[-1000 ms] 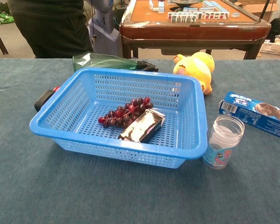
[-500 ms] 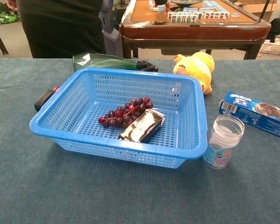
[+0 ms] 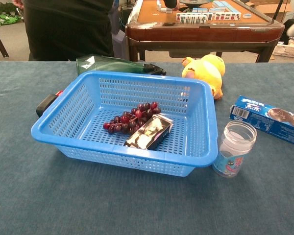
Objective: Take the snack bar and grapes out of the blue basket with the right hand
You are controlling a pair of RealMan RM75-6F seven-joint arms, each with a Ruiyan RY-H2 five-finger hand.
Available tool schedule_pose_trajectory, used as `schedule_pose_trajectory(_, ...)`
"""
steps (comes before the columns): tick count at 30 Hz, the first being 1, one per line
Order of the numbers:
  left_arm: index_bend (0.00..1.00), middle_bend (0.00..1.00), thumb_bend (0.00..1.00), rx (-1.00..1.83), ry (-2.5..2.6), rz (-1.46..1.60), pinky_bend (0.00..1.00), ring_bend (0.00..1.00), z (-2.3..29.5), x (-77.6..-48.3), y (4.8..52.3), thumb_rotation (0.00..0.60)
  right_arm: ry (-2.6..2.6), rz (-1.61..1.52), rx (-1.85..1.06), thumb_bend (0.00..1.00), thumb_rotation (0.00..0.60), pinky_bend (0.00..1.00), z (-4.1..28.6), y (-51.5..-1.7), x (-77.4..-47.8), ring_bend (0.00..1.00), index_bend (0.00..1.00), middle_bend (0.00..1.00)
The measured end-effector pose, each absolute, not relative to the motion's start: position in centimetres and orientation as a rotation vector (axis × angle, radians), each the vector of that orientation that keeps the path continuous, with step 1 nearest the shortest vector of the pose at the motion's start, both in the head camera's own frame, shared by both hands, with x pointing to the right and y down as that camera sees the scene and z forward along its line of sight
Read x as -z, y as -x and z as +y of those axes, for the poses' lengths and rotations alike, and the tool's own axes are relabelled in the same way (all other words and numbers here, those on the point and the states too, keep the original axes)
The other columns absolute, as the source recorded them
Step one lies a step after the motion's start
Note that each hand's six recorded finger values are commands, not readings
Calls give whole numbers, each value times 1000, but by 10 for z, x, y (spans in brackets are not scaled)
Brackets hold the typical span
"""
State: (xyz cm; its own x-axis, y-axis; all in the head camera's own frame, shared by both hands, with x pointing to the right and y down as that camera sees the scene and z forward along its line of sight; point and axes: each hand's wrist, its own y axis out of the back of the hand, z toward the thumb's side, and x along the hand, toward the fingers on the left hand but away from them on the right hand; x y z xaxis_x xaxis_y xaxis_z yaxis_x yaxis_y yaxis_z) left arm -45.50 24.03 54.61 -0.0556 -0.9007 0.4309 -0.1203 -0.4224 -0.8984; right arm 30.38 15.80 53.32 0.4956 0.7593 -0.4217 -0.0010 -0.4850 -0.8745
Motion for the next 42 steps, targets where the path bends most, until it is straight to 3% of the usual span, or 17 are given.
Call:
schedule_pose_trajectory(10, 230, 48, 327, 1560, 1559, 1120, 80, 51, 245, -544, 464, 600, 1958, -402, -920, 61, 600, 465, 121, -202, -551, 285, 194, 263)
schedule_pose_trajectory(20, 230, 49, 327, 1574, 1556, 1110, 80, 51, 246, -546, 466, 600, 2030, -203, -910, 61, 600, 465, 108, -113, -606, 285, 194, 263)
schedule_pose_trajectory(32, 230, 49, 327, 1588, 1554, 1099, 80, 51, 245, -551, 466, 600, 2018, -47, -997, 8, 600, 465, 117, -65, -674, 285, 194, 261)
schedule_pose_trajectory(42, 230, 49, 327, 1598, 1548, 1104, 80, 51, 247, -550, 469, 600, 1987, 35, -1028, 0, 600, 465, 131, -59, -699, 285, 173, 246)
